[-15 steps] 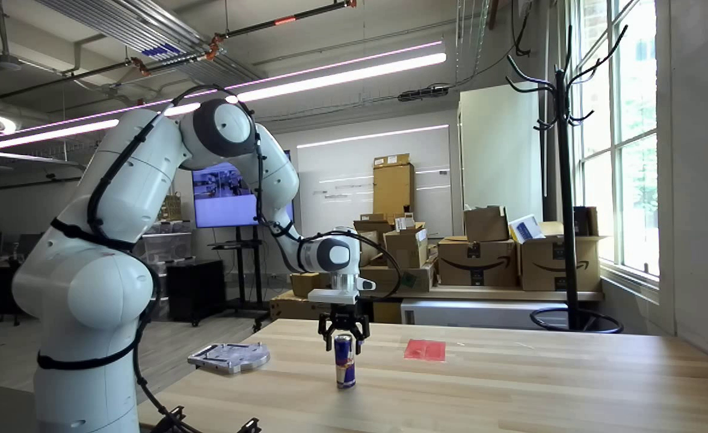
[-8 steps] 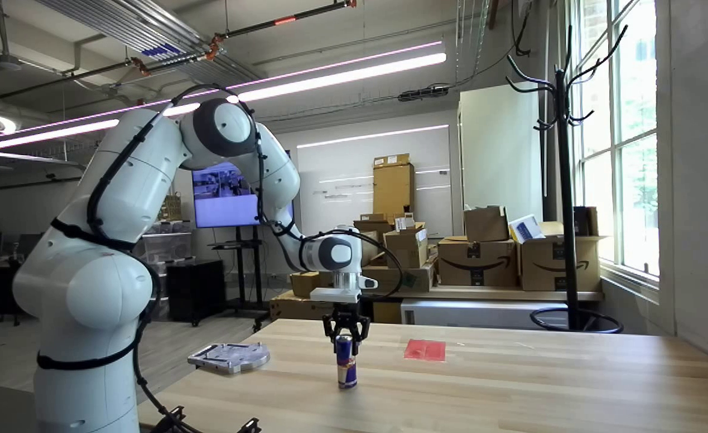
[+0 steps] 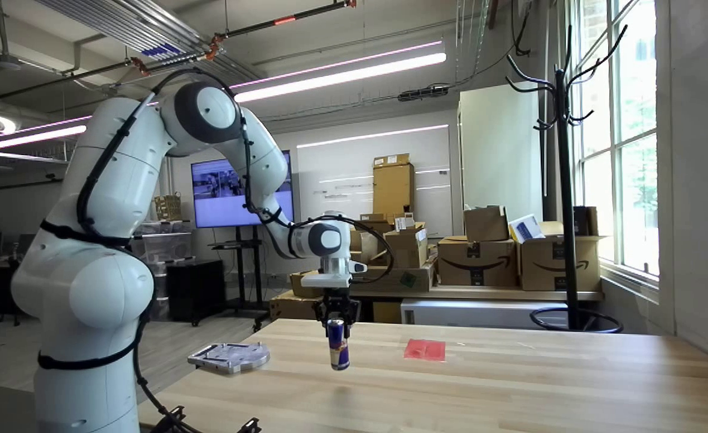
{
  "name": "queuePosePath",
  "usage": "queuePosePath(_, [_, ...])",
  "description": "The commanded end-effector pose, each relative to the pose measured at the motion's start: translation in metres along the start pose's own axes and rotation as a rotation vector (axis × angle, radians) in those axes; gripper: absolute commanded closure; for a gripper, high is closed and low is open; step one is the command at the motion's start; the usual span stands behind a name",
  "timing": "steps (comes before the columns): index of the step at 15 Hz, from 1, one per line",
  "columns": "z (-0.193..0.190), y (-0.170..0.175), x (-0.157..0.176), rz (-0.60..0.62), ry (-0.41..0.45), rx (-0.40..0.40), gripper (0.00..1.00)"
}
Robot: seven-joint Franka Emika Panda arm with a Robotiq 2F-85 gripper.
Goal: Move the can on the table
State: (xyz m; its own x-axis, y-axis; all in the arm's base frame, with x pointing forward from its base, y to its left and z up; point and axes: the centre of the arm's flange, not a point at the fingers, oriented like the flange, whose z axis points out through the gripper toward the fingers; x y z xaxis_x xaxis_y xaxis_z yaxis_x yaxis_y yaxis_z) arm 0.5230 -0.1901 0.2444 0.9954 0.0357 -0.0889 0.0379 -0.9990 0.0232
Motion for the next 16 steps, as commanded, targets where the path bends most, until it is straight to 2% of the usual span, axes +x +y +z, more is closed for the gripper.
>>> queuePosePath(1, [-0.065,-0.058,-0.022,-0.107,0.074,-0.046,0.67])
queuePosePath(7, [-0.107,-0.173,-0.011,-0.323,0.126,-0.083,0.67])
queuePosePath(13, [-0.105,-0.288,0.014,-0.502,0.113,-0.122,0.67])
queuePosePath(16, [-0.101,-0.329,0.028,-0.557,0.103,-0.140,0.67])
